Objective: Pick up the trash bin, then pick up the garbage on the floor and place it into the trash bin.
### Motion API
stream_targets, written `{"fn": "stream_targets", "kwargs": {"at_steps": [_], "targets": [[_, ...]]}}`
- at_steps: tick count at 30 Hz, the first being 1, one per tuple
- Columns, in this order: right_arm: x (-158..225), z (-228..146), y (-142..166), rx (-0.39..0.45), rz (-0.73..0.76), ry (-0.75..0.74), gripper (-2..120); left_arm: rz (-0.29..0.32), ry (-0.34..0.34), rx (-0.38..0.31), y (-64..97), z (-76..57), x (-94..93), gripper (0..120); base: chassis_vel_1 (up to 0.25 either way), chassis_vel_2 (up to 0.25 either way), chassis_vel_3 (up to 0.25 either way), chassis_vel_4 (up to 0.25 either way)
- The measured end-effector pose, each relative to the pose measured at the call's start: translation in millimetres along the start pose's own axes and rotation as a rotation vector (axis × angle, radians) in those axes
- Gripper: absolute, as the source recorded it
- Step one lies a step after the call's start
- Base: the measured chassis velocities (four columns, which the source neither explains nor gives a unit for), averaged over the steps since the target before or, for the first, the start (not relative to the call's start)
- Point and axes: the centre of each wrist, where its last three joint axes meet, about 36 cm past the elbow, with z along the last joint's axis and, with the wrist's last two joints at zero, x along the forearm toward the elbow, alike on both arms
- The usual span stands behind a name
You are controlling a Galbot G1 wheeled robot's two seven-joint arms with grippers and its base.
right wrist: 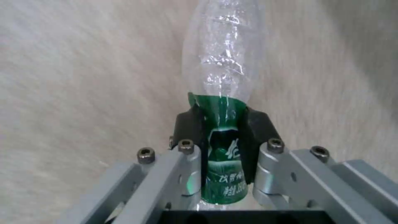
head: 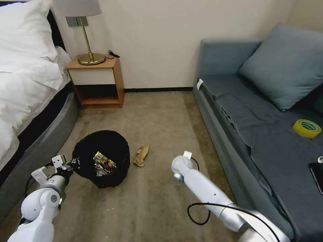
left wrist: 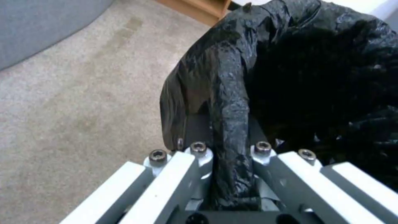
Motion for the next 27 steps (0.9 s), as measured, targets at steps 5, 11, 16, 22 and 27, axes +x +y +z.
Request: {"fn": "stream_targets", "kwargs": {"at_steps": [5,11,16,22,27], "targets": [[49,-29,8,0.023,-0.127,-0.185,13,0.015,0.016,-0.003,-2.8,-0.8,-0.9,4,0.0,0.0,0.0,0.0],[112,-49,17,0.072,-0.331,-0.443,13,0.05,0.036,-0.016,-11.4,-7.5,-1.6,4,0.0,0.0,0.0,0.0],[153,-52,22,0.122,-0.487,-0.649,13,0.076,0.053,-0.016,-18.0,-10.1,-4.4,4,0.0,0.0,0.0,0.0],[193,-38,19,0.225,-0.771,-0.845,13,0.107,0.077,-0.009,-24.2,-10.0,-6.7,4,0.0,0.0,0.0,0.0],[211,-14,16,0.312,-0.959,-0.897,13,0.119,0.079,-0.001,-28.1,-11.3,-7.6,4,0.0,0.0,0.0,0.0]]}}
